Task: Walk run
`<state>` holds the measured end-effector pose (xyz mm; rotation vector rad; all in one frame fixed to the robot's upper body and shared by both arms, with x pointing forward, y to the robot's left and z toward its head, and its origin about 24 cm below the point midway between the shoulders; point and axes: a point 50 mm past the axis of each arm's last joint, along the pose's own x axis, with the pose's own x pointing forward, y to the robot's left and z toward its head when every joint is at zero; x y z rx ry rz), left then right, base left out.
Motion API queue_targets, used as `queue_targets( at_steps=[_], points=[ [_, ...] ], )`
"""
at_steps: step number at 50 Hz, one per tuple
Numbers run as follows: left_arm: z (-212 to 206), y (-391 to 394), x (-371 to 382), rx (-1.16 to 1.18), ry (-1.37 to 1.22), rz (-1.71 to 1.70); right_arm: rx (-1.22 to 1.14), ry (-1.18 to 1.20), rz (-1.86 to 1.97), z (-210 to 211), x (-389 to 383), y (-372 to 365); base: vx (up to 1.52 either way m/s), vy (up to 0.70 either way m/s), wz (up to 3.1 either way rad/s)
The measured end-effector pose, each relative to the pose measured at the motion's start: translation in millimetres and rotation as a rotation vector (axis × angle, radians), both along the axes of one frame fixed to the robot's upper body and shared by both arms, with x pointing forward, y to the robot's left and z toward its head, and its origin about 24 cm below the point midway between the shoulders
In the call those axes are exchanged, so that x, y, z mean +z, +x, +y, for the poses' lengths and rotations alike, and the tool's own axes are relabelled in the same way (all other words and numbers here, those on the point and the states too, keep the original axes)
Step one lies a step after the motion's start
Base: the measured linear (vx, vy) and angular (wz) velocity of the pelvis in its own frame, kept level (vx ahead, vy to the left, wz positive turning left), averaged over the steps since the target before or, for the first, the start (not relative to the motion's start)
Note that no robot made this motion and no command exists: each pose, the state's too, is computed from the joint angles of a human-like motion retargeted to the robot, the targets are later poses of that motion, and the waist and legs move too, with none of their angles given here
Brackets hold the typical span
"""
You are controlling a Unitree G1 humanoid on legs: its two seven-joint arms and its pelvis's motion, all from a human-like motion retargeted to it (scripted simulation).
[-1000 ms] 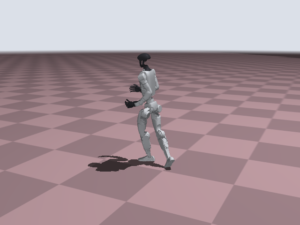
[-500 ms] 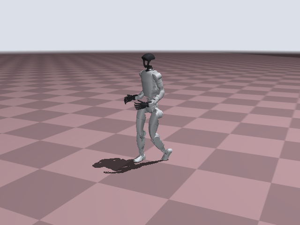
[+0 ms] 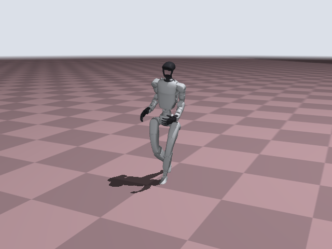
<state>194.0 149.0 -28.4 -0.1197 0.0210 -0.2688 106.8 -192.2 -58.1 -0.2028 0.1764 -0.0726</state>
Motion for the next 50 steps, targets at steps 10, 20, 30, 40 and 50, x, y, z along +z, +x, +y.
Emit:
queue_targets(
  at_steps=[10,20,30,40,50],
  points=[
    [-21,16,17,-0.042,-0.069,-0.089,-0.190,0.054,0.146,-11,-12,-72,1.19,-0.33,0.84],
    [-5,-29,-12,-0.059,-0.028,0.035,-0.256,0.025,-0.293,-10,41,50,1.36,-0.41,-0.16],
    [0,-71,-39,-0.026,0.010,0.215,0.011,0.084,-0.618,-14,114,108,1.44,-0.37,-0.54],
    [13,-29,-7,0.051,0.039,0.045,-0.034,0.069,-0.212,6,35,38,1.71,-0.36,0.46],
    [-2,5,12,0.044,-0.073,-0.063,-0.040,0.014,0.201,-26,-5,-74,1.56,-0.29,0.02]
  ],
)
